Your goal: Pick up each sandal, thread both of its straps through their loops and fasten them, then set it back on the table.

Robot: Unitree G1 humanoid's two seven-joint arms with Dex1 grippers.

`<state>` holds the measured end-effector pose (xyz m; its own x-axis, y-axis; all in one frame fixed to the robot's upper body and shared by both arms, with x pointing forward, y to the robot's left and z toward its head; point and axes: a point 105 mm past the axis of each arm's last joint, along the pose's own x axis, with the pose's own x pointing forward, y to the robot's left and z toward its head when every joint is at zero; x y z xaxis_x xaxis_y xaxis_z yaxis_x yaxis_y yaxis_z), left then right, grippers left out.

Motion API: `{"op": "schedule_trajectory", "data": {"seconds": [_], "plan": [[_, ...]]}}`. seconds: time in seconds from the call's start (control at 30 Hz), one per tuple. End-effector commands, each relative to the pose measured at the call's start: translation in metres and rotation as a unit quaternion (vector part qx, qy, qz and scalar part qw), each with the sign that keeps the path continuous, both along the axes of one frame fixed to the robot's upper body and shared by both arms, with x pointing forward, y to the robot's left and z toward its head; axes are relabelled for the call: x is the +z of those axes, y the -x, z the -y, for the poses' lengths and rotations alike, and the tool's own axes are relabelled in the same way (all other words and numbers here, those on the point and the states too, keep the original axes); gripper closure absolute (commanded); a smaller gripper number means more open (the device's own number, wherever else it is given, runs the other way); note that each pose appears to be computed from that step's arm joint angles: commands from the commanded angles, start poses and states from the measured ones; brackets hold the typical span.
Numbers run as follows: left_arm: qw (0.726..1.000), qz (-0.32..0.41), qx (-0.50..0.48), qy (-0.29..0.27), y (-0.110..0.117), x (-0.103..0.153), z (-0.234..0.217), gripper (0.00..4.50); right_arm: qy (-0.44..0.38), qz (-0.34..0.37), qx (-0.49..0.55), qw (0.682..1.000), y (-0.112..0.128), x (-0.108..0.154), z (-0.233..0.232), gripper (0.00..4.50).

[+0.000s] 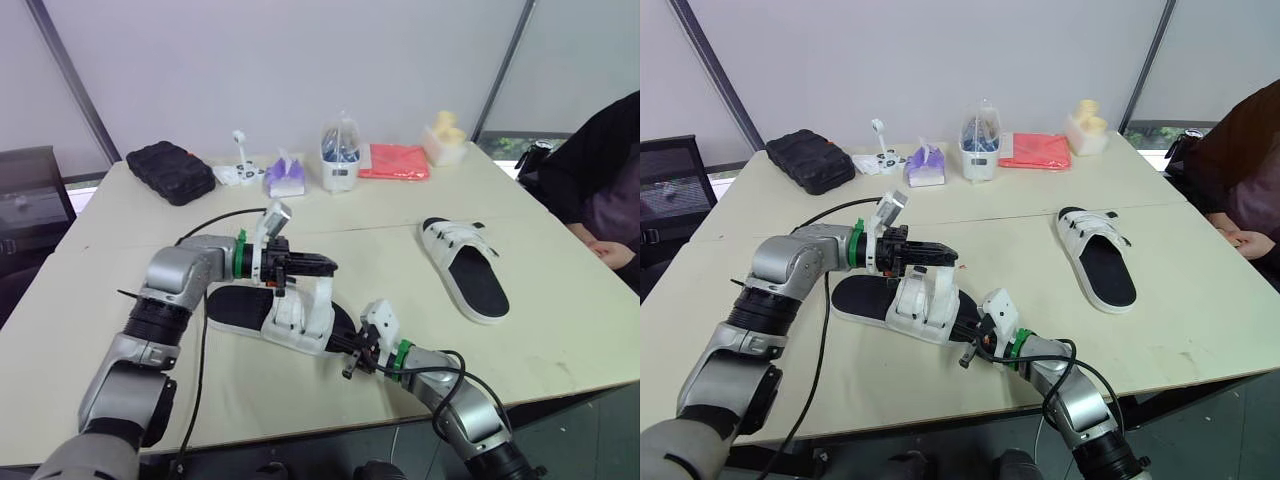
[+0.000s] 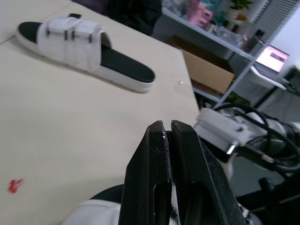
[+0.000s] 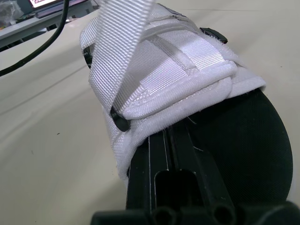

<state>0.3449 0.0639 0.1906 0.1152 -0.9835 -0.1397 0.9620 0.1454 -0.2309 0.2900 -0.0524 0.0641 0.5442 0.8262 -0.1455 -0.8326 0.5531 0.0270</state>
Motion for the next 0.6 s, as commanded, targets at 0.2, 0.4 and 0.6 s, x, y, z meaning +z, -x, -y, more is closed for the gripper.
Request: {"op": "schedule_trajectory", "data": {"seconds": [0.2,0.4,0.6], "plan": [[0.999,0.039,0.014,-0.01,-0.024,0.006,-0.002,4.47,0.033,-0.048,-0.023,0.998,0.006,-0.03,0.006,4.5],[0.998,0.027,0.018,-0.061,-0.044,-0.016,-0.004,4.47,0.031,-0.048,-0.034,0.998,0.008,-0.03,0.007,4.5],[0.989,0.031,0.006,-0.142,-0.049,-0.049,-0.006,4.47,0.029,-0.05,-0.045,0.997,0.01,-0.031,0.009,4.5]]}}
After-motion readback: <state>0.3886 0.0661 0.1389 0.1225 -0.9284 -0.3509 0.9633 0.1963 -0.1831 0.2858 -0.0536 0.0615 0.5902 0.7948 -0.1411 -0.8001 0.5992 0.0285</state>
